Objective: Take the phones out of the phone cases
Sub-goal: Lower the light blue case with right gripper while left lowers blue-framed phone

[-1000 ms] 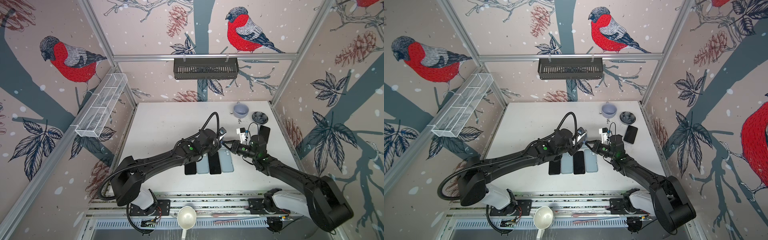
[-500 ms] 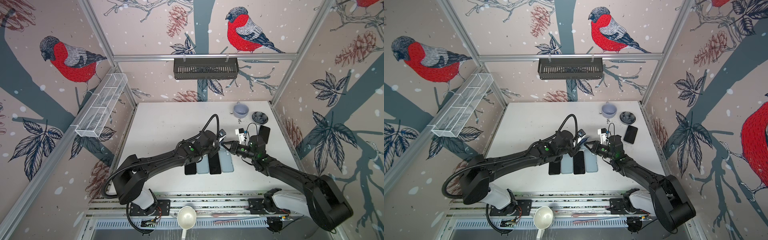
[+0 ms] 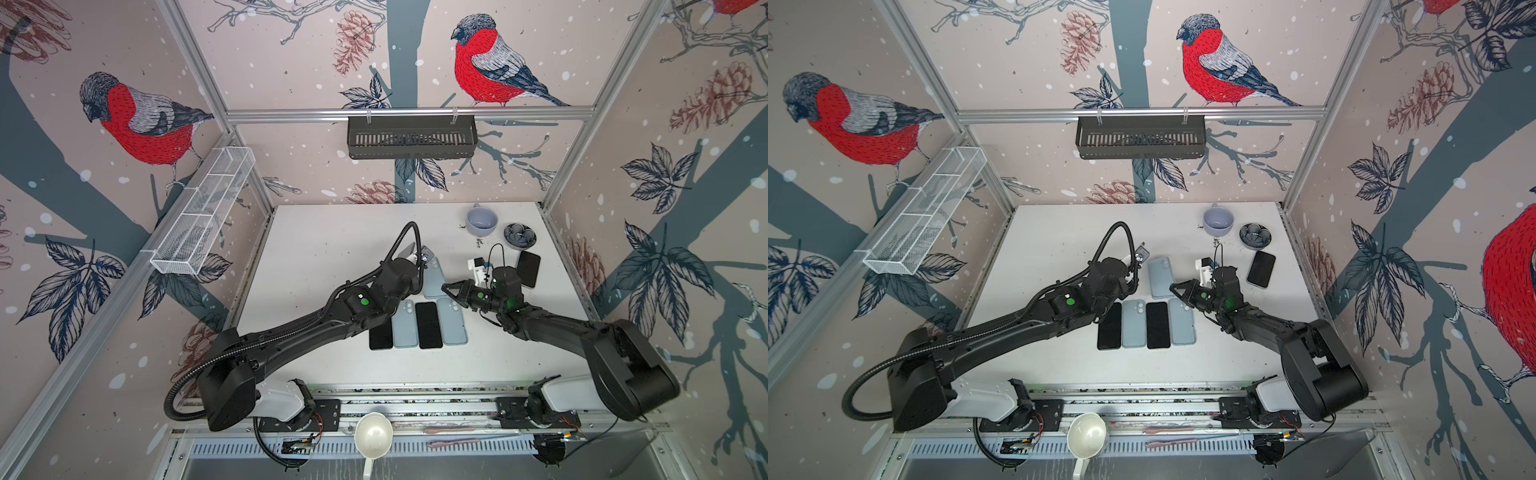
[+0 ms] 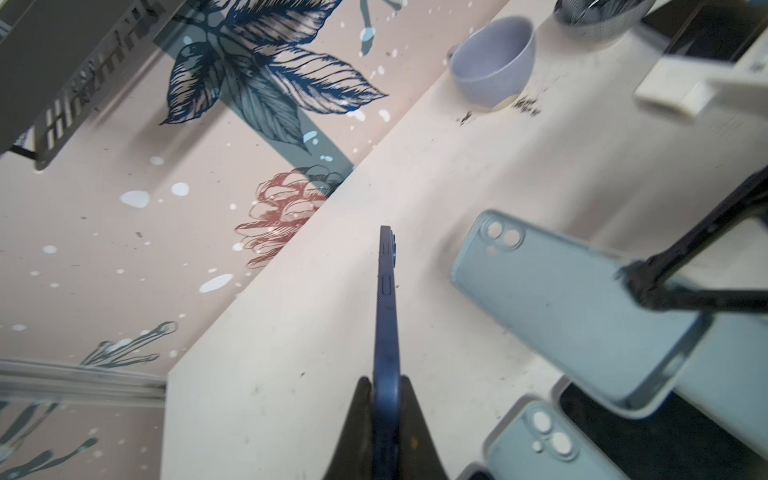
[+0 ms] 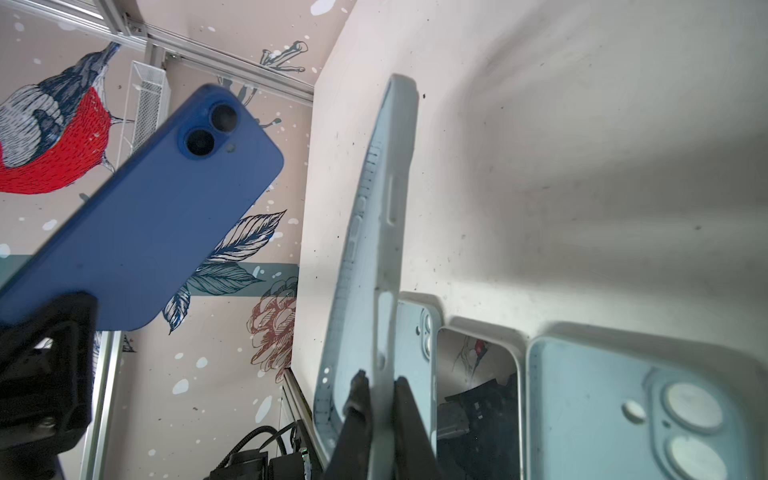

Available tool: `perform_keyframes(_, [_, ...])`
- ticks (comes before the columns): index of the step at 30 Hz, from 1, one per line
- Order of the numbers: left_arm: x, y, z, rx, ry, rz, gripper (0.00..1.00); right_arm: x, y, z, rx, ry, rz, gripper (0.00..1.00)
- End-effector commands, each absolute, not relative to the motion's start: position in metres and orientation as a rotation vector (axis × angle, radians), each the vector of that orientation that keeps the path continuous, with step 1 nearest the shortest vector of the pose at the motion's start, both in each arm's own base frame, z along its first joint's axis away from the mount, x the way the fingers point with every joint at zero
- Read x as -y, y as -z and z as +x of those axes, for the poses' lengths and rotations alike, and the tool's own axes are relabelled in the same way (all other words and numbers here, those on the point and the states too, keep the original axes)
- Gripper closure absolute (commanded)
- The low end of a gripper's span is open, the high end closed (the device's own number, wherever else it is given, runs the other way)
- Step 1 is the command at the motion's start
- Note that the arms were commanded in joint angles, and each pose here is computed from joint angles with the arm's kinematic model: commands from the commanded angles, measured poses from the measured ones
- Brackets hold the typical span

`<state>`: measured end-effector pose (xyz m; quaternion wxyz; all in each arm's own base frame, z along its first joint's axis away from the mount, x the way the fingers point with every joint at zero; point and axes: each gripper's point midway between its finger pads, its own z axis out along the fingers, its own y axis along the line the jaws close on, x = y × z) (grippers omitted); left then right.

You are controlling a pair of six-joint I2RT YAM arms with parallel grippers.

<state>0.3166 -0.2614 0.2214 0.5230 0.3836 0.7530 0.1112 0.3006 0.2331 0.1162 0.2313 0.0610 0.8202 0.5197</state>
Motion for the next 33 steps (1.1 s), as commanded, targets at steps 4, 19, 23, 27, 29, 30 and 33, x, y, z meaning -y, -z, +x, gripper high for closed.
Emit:
perform_keyframes(4, [0.222,-0.185,0.331,-1.672,-0.576,1.068,1.00,-0.271,-0.117,0.330,-2.237,-1.506,0.099,1.00])
perform_keyframes(19, [0.209,-0.093,0.349,-1.619,-0.736,1.316,1.00,-0.314,-0.060,0.371,-2.401,-1.462,0.245,0.99])
perform_keyframes(23, [0.211,-0.082,0.345,-1.643,-0.701,1.344,0.97,-0.322,-0.048,0.371,-2.432,-1.451,0.281,0.91])
perform_keyframes(27, [0.212,-0.083,0.341,-1.669,-0.644,1.320,0.59,-0.327,-0.042,0.371,-2.452,-1.436,0.284,0.71])
perform_keyframes(29, [0.213,-0.086,0.338,-1.679,-0.618,1.316,0.16,-0.325,-0.041,0.370,-2.459,-1.421,0.283,0.57])
perform_keyframes(30, [0.213,-0.089,0.337,-1.682,-0.604,1.307,0.13,-0.326,-0.044,0.369,-2.455,-1.429,0.269,0.52])
perform_keyframes(33, [0.210,-0.097,0.335,-1.696,-0.595,1.284,0.04,-0.327,-0.050,0.363,-2.455,-1.434,0.217,0.39])
